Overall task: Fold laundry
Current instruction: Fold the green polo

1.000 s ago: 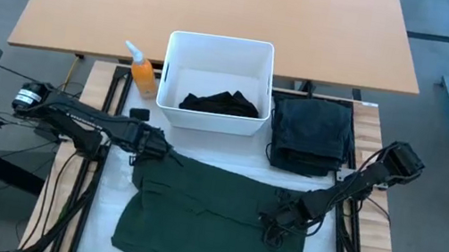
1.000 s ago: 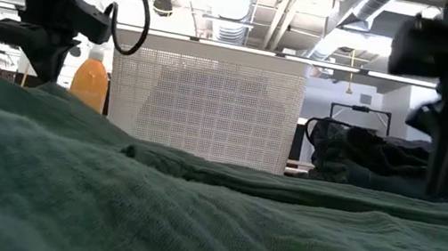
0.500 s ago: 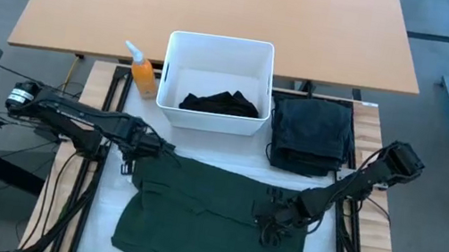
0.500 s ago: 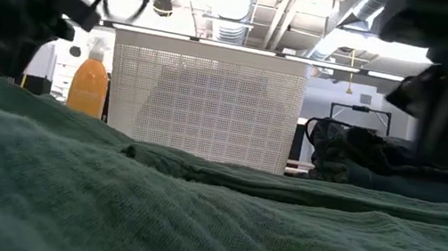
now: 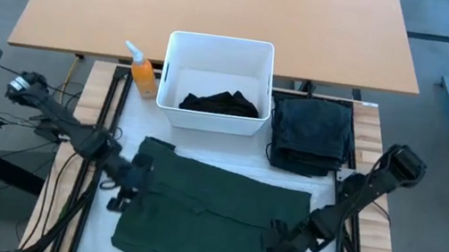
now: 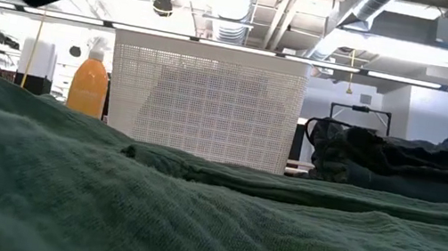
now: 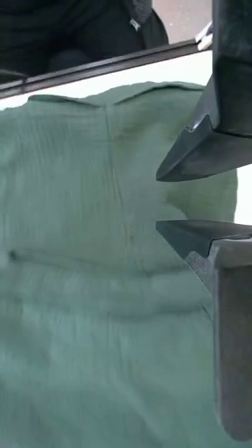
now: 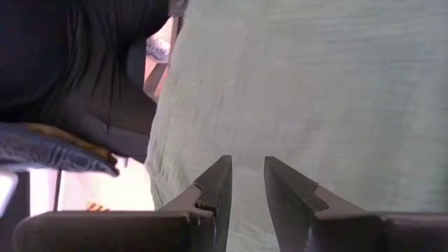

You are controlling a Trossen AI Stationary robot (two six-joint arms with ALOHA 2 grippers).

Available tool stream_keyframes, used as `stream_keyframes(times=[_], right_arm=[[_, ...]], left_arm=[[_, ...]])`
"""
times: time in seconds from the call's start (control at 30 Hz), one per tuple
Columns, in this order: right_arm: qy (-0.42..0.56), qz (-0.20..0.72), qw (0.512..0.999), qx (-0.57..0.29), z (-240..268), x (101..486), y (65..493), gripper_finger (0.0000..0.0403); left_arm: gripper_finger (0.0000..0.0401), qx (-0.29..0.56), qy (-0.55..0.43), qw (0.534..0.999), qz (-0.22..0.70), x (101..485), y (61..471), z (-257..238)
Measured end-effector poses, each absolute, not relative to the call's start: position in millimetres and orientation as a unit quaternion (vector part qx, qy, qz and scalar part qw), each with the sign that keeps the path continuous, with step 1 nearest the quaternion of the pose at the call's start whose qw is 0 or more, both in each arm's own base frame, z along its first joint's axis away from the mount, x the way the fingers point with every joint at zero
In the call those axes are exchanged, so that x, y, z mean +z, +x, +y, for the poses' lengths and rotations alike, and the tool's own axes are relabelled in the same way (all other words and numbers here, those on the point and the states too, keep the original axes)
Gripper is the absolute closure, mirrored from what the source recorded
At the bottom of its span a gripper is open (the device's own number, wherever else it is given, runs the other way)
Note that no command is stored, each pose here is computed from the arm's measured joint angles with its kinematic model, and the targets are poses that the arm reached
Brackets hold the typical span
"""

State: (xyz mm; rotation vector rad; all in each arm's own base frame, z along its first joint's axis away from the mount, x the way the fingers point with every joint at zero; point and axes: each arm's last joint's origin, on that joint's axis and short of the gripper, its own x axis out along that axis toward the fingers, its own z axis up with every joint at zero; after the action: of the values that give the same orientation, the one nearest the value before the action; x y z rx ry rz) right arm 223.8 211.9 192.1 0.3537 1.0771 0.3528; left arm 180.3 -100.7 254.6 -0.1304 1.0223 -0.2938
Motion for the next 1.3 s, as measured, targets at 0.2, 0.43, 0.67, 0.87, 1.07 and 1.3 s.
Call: stream_keyframes(times=[0.2,0.43,0.67,0.87,1.07,1.3], right_arm=[[0.136,0.485,0.845,0.177,221,192,219,0.0291],[0.147,0.443,0.858,0.213,233,206,222,0.0279],[0.107,0.452,0.852,0.240,269,220,218,0.0261],[0.029,0.487,0.835,0.254,305,219,226,0.0259],[-0.020,0.509,0.820,0.262,341,219,235,0.0259],[-0.044,0.545,0.799,0.250,374,200,233,0.0259]], left_arm=[[0.0310,-0.128,-0.019,0.864,0.487,229,179,-133],[0.0281,-0.150,-0.047,0.858,0.490,220,180,-156],[0.0240,-0.176,-0.109,0.839,0.504,216,168,-183],[0.0223,-0.199,-0.152,0.827,0.503,208,153,-215],[0.0222,-0.195,-0.126,0.813,0.535,187,141,-234],[0.0222,-0.182,-0.109,0.807,0.551,163,144,-245]])
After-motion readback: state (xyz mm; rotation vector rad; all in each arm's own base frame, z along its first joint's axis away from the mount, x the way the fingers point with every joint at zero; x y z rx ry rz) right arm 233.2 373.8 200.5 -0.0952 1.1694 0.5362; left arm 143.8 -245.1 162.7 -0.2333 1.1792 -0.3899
